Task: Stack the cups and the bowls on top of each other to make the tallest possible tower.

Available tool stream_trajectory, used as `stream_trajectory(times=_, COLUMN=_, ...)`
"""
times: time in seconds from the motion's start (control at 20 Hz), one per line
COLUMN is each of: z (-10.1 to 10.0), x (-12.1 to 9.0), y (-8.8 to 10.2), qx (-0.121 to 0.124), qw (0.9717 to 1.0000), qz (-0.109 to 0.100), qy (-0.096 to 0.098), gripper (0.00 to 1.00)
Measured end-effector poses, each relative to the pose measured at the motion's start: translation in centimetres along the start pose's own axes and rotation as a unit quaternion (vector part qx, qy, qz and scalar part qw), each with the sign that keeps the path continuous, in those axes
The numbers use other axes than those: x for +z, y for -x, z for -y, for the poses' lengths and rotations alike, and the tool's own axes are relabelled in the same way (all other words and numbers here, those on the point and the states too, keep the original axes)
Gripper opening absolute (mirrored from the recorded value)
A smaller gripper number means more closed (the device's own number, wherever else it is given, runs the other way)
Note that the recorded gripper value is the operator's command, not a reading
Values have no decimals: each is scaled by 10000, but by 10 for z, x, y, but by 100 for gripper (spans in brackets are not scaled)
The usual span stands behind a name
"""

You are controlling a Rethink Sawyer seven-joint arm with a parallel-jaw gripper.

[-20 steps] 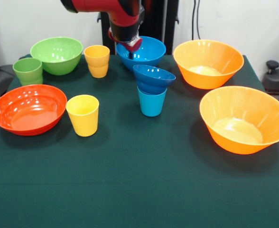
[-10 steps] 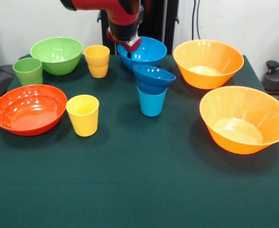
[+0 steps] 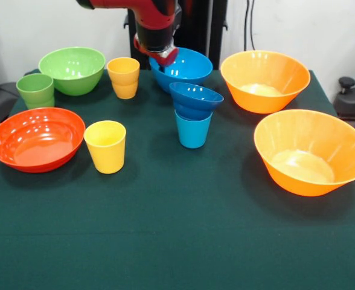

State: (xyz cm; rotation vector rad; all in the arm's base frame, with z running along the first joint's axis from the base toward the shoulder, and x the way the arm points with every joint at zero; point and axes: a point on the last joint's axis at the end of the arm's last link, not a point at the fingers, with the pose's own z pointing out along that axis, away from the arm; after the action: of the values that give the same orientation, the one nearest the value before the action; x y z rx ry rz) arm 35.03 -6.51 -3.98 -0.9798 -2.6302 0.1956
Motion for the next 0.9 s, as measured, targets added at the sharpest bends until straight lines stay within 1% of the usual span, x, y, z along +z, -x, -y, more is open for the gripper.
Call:
stream_trajectory(times=0.45, z=-1, x=-9, y=6, qx=15, qw=9999, qz=104, qy=54, gripper=0)
stream_trajectory(times=0.9, z=-4, x=-20, y=13, qx=32, qw=9996, qz=212, qy=158, gripper=0)
